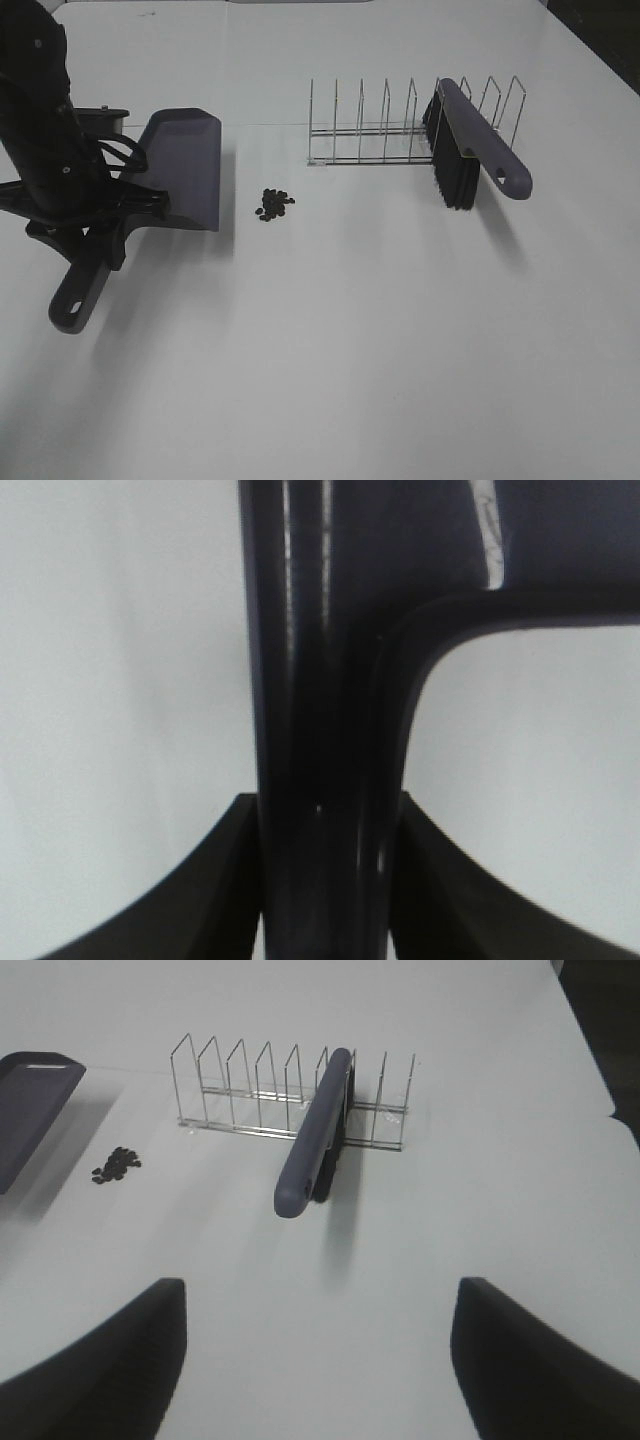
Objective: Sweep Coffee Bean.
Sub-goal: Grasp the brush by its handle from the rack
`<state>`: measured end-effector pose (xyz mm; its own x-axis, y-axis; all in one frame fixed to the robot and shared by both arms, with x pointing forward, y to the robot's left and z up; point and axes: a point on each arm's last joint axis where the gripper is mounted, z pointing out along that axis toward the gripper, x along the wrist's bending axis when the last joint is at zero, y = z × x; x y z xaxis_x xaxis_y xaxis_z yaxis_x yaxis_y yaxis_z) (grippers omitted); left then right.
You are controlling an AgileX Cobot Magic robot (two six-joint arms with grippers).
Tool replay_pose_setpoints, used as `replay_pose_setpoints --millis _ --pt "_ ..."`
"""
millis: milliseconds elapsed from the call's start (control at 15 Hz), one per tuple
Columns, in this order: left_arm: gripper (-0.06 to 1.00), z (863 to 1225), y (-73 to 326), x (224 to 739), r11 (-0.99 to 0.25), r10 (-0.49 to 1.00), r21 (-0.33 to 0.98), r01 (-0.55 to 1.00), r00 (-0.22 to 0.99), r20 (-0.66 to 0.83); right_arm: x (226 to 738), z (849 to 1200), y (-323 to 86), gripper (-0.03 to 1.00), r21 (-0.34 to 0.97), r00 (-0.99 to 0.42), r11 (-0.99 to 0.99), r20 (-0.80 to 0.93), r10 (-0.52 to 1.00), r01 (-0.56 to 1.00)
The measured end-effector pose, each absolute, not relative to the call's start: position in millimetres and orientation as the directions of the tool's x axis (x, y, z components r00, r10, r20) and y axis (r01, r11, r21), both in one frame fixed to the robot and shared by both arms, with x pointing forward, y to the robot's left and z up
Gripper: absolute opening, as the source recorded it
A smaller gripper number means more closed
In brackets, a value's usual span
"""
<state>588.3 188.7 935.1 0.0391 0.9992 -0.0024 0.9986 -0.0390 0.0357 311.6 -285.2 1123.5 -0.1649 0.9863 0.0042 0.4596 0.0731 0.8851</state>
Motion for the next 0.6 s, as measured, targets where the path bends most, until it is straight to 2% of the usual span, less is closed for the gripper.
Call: replay_pose_setpoints --millis 200,467,533,600 --pt "0.35 935 189 588 -0.039 0.999 0.036 0.999 0.039 -0.002 363 1144 -277 0.65 0.83 -0.226 0.11 0.019 0.974 0.547" --pt "0.35 935 189 588 -0.047 0.999 0.036 0.998 0.047 -0.002 448 1167 -269 0.65 0.757 -0.23 0.119 0.042 0.972 0.642" --pt "0.35 935 189 588 -0.047 0.999 0.036 0.998 0.047 -0.002 498 1169 -264 0.65 0.688 -0.221 0.113 0.071 0.973 0.717" --pt "0.35 935 189 588 -0.047 0.999 0.036 0.998 0.047 -0.002 519 1169 -262 0.65 0.658 -0.207 0.098 0.09 0.974 0.746"
